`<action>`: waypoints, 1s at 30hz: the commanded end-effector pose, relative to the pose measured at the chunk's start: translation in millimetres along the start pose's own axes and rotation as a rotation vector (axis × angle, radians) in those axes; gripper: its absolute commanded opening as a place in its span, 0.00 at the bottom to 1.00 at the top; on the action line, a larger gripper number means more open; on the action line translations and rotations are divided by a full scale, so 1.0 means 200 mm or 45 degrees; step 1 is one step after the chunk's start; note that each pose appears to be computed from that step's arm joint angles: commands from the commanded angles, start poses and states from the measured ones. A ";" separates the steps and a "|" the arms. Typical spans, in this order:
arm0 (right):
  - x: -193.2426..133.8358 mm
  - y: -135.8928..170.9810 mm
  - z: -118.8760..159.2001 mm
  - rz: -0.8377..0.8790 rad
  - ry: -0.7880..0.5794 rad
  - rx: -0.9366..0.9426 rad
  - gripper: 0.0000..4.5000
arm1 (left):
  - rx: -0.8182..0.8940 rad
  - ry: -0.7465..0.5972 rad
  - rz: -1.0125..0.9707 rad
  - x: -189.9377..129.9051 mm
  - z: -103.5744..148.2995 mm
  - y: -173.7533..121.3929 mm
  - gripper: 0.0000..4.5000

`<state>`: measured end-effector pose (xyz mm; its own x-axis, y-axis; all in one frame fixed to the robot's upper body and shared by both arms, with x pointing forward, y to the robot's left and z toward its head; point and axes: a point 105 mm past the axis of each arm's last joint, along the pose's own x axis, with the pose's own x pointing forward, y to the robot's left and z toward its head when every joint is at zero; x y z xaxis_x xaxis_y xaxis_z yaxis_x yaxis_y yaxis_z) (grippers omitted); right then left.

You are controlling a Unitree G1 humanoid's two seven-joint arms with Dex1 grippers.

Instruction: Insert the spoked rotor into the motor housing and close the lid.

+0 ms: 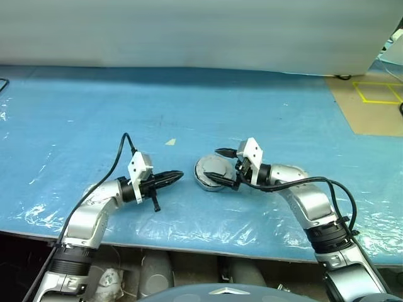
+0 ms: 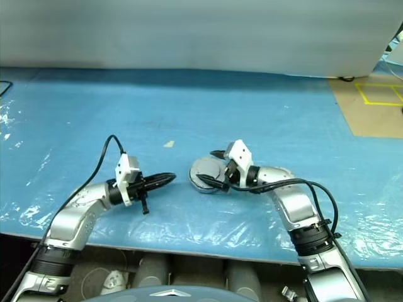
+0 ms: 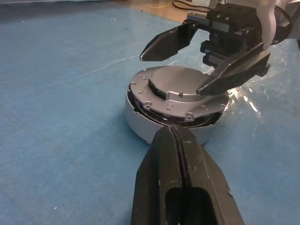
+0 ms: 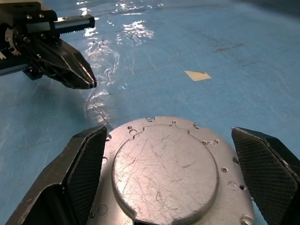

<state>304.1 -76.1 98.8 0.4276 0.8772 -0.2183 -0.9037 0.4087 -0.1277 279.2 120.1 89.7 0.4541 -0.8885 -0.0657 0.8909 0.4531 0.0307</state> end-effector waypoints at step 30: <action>0.05 0.06 0.07 0.050 0.023 0.000 0.66 | 0.004 -0.039 0.011 0.05 -0.06 -0.02 0.00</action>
<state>304.2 -66.1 96.1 0.4223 0.8625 -0.2787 -0.9063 0.4067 -0.1148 279.1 110.3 71.3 0.4673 -0.8826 -0.0513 0.8839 0.4677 0.0060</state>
